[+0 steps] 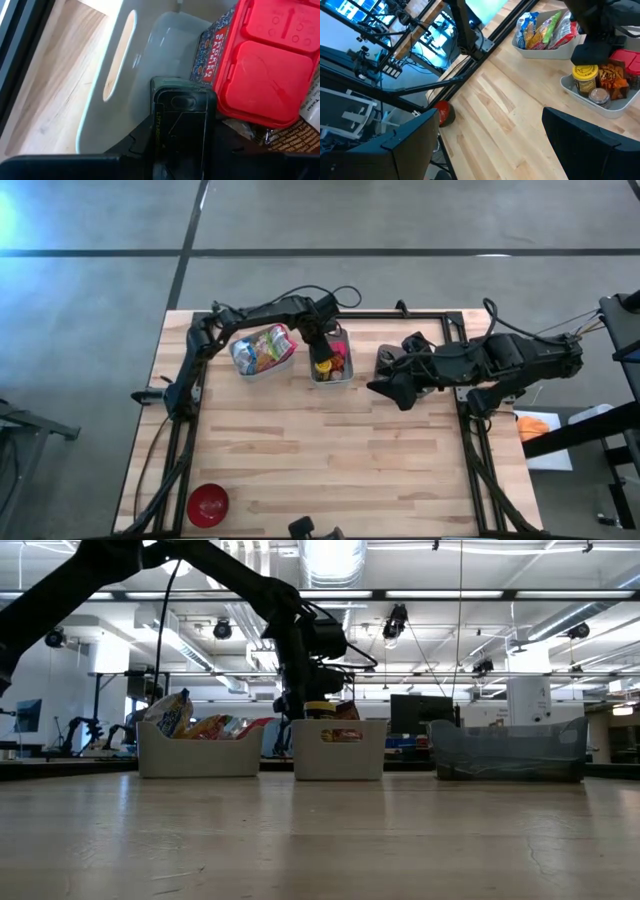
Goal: Pick & Place Food Item
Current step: Put the black seasoning can into the right gray bin, then return to home position
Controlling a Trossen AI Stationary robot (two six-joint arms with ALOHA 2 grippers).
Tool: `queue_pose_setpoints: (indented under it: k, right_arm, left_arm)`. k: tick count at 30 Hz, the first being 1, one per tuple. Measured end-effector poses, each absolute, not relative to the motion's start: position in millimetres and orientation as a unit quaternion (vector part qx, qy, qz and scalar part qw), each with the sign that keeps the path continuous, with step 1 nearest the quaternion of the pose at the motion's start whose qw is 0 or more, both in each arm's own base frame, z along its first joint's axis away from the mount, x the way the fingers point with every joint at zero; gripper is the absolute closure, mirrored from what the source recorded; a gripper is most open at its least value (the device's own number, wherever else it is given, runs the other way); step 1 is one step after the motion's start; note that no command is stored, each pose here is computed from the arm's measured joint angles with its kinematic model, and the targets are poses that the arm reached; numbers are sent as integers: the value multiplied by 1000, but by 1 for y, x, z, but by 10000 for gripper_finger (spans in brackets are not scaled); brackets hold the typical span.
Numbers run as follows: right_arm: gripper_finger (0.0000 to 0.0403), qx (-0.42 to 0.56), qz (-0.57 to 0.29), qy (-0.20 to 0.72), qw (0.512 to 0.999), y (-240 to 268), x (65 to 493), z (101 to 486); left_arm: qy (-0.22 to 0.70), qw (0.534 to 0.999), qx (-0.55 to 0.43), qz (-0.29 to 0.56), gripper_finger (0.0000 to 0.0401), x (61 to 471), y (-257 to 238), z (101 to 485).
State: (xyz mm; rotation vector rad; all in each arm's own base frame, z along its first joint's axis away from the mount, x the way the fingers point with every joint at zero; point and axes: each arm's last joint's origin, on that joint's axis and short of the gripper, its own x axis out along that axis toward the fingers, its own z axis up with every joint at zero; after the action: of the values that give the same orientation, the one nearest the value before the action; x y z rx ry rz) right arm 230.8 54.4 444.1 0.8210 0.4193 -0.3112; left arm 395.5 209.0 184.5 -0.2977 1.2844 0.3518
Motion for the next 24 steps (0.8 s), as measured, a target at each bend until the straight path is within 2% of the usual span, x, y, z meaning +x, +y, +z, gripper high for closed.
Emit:
queue_pose_setpoints:
  k: [8, 16, 20, 24]
  right_arm:
    - [55, 397, -150, 201, 883, 54, 231, 444]
    - [55, 403, -150, 202, 880, 55, 231, 444]
    - [55, 403, -150, 202, 880, 55, 231, 444]
    - [55, 403, -150, 202, 880, 55, 231, 444]
  left_arm:
    - [591, 779, -138, 161, 285, 397, 208, 186]
    - [596, 773, -135, 169, 143, 397, 208, 183]
    - [595, 774, -135, 169, 111, 398, 208, 183]
    - [594, 775, -134, 170, 103, 398, 208, 184]
